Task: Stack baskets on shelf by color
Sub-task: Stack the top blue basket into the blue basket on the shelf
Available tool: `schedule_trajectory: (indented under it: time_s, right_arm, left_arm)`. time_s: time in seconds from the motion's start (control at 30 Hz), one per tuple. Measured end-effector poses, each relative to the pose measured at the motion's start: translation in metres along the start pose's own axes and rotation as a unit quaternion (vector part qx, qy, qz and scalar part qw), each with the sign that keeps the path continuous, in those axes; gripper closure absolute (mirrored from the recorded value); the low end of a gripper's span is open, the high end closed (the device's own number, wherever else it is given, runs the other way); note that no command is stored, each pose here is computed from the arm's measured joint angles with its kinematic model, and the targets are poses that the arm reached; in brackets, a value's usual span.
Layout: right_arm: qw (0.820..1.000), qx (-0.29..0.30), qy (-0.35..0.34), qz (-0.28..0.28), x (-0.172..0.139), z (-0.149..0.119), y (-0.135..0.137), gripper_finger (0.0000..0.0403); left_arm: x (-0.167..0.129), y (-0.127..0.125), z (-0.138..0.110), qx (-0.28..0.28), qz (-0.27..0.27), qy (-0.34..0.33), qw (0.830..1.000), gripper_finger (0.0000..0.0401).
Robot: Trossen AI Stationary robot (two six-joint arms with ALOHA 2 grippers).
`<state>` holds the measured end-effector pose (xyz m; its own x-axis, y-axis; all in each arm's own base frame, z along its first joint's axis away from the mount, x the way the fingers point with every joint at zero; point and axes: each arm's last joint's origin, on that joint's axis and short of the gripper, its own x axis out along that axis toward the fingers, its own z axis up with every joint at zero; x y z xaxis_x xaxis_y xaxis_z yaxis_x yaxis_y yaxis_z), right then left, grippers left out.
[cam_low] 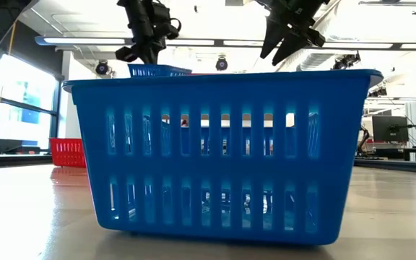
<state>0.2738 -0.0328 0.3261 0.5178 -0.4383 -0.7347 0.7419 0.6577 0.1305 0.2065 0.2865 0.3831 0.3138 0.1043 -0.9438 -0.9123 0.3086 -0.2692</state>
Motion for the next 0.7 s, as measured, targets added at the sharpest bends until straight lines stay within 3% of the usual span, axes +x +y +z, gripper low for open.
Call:
schedule_trajectory:
  time_s: [0.7]
  right_arm:
    - [1.000,-0.004,0.000,0.000,0.0000,0.0000,-0.0001,0.0242]
  left_arm:
    - [0.0064,-0.0022,0.0073,-0.022,-0.005,-0.016,1.000,0.0318]
